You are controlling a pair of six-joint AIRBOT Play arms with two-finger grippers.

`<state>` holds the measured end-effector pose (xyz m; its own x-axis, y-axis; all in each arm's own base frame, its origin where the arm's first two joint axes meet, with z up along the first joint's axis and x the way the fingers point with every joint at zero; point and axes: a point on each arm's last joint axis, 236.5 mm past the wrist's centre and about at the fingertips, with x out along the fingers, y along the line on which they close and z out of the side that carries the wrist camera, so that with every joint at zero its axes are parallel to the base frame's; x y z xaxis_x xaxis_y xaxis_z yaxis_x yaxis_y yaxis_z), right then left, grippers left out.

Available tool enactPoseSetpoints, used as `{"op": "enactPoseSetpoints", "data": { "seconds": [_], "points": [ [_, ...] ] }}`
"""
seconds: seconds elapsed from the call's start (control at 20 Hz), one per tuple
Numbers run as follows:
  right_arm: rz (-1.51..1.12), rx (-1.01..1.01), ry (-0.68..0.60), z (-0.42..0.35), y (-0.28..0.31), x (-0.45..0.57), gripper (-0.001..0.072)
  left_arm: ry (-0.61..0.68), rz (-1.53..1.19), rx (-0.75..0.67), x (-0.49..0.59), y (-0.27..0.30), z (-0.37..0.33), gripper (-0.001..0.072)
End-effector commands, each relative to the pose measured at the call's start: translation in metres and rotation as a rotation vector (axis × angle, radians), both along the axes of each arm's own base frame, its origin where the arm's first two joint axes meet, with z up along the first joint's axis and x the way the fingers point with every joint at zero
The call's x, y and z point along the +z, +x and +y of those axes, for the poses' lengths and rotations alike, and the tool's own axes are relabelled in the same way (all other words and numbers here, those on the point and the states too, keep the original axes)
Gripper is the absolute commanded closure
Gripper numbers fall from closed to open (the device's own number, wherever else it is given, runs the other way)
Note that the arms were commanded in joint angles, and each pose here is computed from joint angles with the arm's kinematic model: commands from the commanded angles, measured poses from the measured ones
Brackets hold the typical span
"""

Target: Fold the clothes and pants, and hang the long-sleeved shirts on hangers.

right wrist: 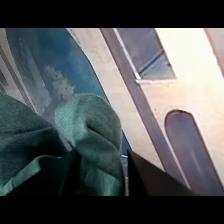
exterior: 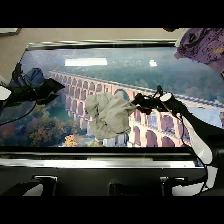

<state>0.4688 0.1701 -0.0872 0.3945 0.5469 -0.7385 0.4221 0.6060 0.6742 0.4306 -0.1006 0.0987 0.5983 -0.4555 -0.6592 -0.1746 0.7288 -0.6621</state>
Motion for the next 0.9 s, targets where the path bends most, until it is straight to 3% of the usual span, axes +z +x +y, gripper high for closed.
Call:
{"op": "enactPoseSetpoints", "data": {
  "seconds": [0.0,0.1,0.15,0.55,0.85],
  "points": [
    [0.013,0.017,-0.006,0.001,-0.003,-0.009,0.0506,-0.001,0.016,0.002,-0.007,-0.002,0.001,0.0023],
    [0.004,0.016,-0.009,0.000,-0.001,-0.007,0.0660,-0.001,0.050,0.000,-0.021,-0.007,-0.001,0.0023],
    [-0.001,0.020,-0.011,0.000,-0.001,-0.006,0.0676,-0.002,0.076,-0.001,-0.032,-0.010,-0.001,0.0023],
    [0.003,0.074,-0.001,0.006,-0.013,0.011,0.0677,0.027,0.264,-0.056,-0.153,-0.004,-0.043,0.0024],
    [0.024,0.091,0.011,0.010,-0.019,0.011,0.0676,-0.089,0.293,-0.012,-0.186,0.009,-0.082,0.0025]
  ]
}}
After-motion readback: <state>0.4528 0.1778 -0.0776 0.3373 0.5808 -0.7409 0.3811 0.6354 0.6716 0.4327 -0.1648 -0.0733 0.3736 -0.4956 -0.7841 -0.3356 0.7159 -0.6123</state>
